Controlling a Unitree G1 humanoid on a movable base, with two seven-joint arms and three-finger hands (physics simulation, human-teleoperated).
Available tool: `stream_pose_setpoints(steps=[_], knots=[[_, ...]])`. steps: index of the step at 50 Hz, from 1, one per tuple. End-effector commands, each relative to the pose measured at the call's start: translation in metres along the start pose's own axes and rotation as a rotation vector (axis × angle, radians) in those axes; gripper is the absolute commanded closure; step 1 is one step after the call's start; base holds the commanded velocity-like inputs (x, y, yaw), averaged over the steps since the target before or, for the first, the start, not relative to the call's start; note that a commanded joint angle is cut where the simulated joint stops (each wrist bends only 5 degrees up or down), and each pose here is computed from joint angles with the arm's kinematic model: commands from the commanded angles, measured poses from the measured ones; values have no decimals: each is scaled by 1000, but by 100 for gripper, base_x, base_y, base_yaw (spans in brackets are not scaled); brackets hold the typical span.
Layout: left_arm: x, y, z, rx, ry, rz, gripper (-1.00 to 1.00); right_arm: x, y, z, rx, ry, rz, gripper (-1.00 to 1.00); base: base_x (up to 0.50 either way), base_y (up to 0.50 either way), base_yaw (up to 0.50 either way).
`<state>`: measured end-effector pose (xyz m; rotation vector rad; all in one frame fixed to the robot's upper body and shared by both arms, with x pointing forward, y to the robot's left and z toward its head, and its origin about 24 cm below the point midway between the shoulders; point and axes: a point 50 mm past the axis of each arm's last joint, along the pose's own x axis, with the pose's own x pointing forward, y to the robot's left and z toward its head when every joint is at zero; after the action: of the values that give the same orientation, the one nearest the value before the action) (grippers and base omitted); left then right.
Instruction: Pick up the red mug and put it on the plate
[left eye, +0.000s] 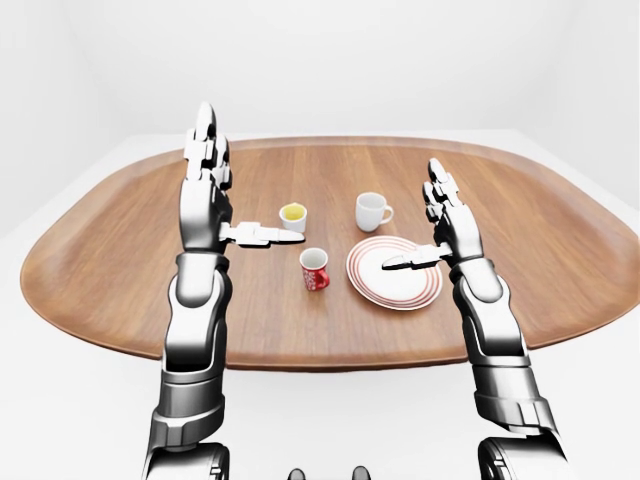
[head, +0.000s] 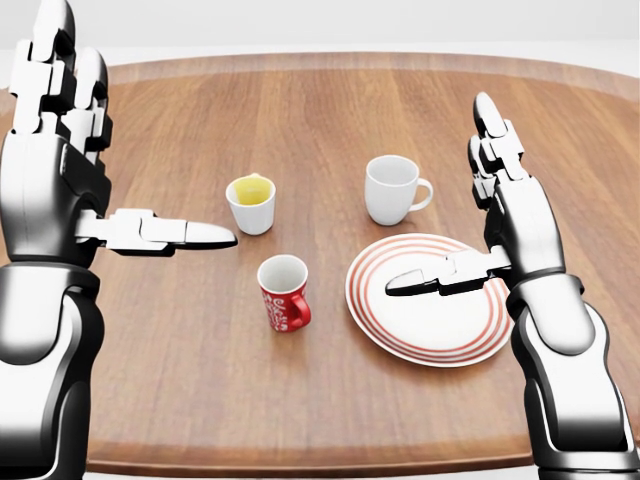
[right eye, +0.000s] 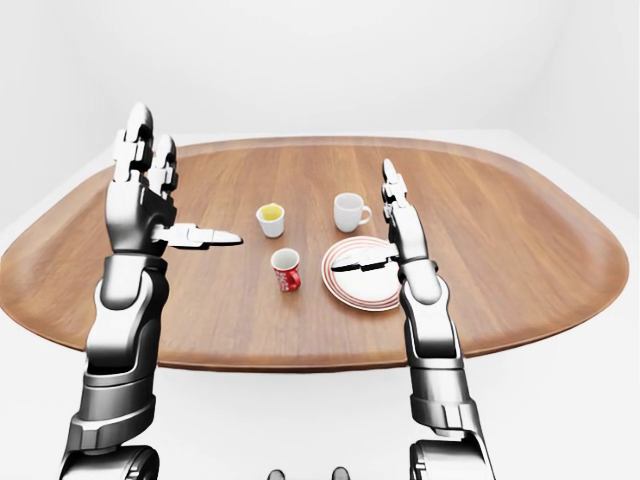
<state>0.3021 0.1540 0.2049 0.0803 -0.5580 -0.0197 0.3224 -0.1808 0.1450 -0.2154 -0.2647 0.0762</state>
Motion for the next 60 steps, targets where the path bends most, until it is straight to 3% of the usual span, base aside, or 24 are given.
stream_pose_setpoints(steps=[1,60], knots=[[0,0,4,3,-16,0,-100,0,1,1,-6,-4,3,-100,19,0,0],[1,1,15,9,-64,-1,-100,-3,1,4,-25,-16,15,-100,20,0,0]])
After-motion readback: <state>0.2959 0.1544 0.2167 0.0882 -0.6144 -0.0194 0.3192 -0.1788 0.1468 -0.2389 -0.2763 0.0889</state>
